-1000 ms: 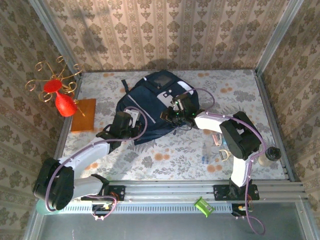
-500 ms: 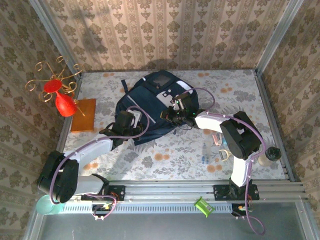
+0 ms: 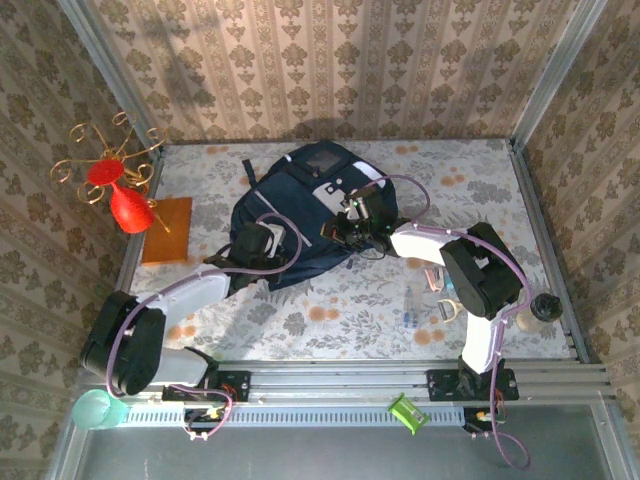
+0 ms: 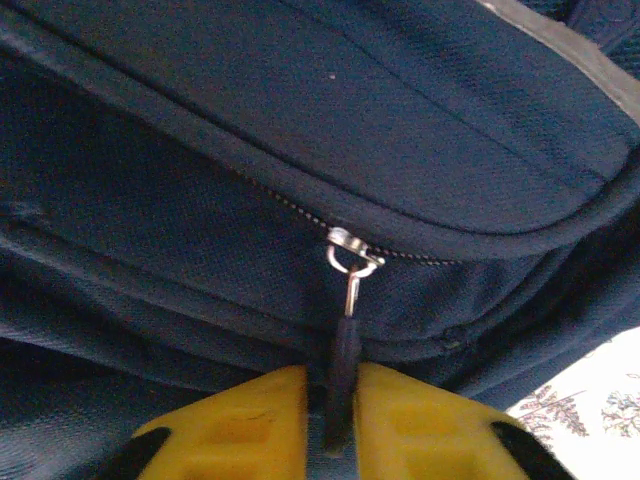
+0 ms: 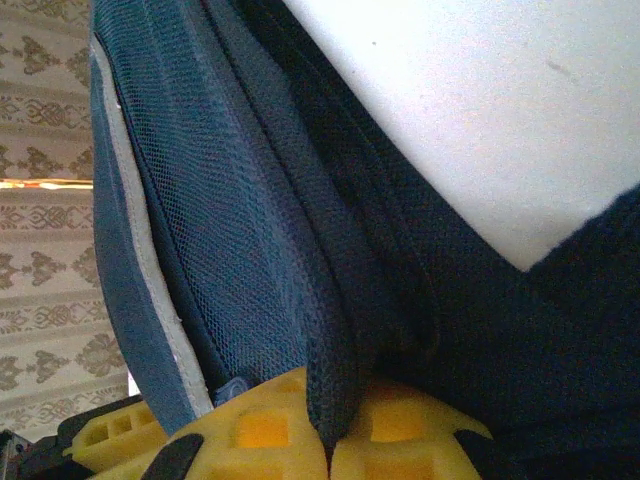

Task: Pack the student bag

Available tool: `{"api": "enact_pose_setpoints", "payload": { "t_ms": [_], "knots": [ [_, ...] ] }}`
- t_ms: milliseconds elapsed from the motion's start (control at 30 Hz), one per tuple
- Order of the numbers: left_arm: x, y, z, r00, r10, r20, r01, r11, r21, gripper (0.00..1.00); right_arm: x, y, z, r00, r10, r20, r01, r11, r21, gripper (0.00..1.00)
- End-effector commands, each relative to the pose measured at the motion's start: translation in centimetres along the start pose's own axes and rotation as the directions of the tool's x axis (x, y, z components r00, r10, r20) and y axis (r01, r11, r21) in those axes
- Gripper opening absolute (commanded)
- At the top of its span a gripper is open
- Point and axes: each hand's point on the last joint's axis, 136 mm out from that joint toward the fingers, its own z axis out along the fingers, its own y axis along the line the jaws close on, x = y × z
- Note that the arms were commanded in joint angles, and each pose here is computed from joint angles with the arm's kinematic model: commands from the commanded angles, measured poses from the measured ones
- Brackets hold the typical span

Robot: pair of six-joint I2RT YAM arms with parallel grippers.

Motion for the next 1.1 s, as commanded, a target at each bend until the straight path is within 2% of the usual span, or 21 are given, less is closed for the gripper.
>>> {"api": "enact_pose_setpoints", "payload": {
  "t_ms": [0,100,333,533,700,867,1000,1067],
  "knots": [
    [-1.7,0.3,-0.2,0.999,0.004,0.036,-0.004,1.0,-0.018,0.11,-0.3,1.2,-1.0,0.996,-0.088,-0.011,0.087,0.996,-0.022,0.0],
    [-1.9,0.8,-0.4,0.999,0.01,0.045,-0.009,0.999,-0.032,0.0,-0.2,0.1,-1.6,0.993,-0.112,-0.025,0.113,0.994,0.016,0.0],
    [-2.1,2.6,-1.8,0.996,-0.031,0.085,0.037,0.996,-0.075,0.0,-1.3,-3.0,-4.0,0.985,-0.162,-0.063,0.168,0.98,0.107,0.0],
    [-1.7,3.3,-1.7,0.998,-0.012,0.058,0.019,0.994,-0.107,0.0,-2.6,-3.9,-5.1,0.965,-0.223,-0.138,0.241,0.962,0.13,0.0],
    [-1.4,0.8,-1.7,0.999,-0.004,0.04,0.004,1.0,0.018,0.0,-4.3,-4.5,-5.4,0.94,-0.27,-0.21,0.3,0.945,0.13,0.0],
    [-0.6,-3.1,-2.2,0.999,0.02,0.043,-0.026,0.99,0.137,0.0,-6.4,-4.5,-5.2,0.937,-0.278,-0.213,0.311,0.94,0.143,0.0],
    [-0.9,-6.2,-2.5,0.997,0.027,0.068,-0.041,0.976,0.212,0.0,-7.6,-2.8,-5.2,0.944,-0.279,-0.176,0.301,0.947,0.113,0.13],
    [-1.3,-6.9,-2.5,0.997,0.03,0.077,-0.046,0.975,0.217,0.0,-7.7,-2.0,-5.8,0.947,-0.283,-0.153,0.3,0.948,0.109,0.24]
  ]
}}
